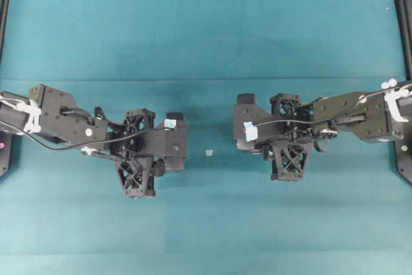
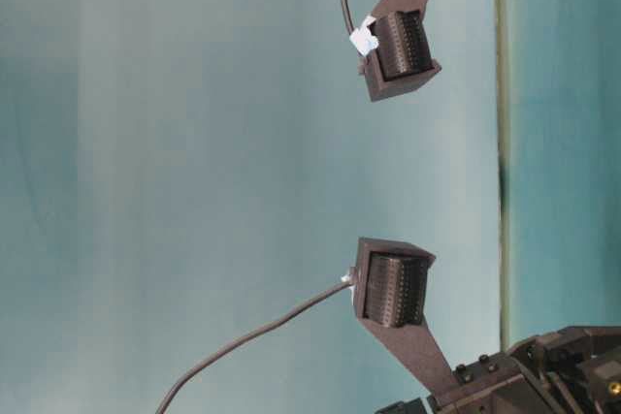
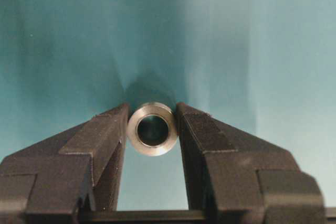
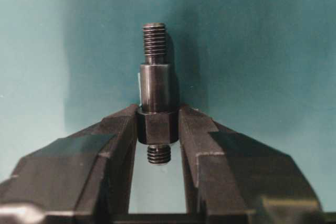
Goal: Insert the washer onto the shaft with both hands.
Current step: 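Align both open grippers above the washer and the threaded shaft, then close left gripper on the washer and right gripper on the shaft collar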
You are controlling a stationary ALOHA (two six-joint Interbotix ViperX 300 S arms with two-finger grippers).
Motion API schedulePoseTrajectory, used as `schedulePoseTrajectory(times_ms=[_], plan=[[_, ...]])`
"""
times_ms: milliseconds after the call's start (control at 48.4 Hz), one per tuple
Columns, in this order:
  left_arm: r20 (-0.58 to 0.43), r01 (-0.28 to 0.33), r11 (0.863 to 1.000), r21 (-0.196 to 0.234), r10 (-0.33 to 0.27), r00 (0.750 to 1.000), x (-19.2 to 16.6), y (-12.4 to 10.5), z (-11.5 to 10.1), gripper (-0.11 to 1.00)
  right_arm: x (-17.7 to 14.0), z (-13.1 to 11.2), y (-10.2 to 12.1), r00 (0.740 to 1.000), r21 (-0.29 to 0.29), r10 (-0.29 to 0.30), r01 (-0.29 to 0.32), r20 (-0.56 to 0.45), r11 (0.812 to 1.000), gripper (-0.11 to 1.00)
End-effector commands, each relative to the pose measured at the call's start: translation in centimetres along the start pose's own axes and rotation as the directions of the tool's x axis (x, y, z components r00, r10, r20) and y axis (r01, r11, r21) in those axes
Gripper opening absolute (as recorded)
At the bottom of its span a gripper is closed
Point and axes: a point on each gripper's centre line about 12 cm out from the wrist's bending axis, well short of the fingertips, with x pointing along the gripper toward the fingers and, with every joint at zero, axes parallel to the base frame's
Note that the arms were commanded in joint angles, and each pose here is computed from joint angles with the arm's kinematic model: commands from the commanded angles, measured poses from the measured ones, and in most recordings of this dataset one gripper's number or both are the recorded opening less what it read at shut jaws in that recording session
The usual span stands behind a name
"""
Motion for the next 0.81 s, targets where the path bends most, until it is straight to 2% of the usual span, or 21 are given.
schedulePoseTrajectory(times_ms=[0, 785], plan=[[0.012, 0.005, 1.0, 0.005, -0.005, 1.0, -0.27, -0.31, 0.27, 0.37, 0.07, 0.14, -0.63, 1.0, 0.003, -0.008, 0.008, 0.002, 1.0, 0.0], [0.02, 0.006, 1.0, 0.004, -0.006, 1.0, -0.4, -0.33, 0.51, 0.37, 0.09, 0.15, -0.52, 1.0, -0.001, -0.006, 0.006, 0.006, 1.0, 0.0]])
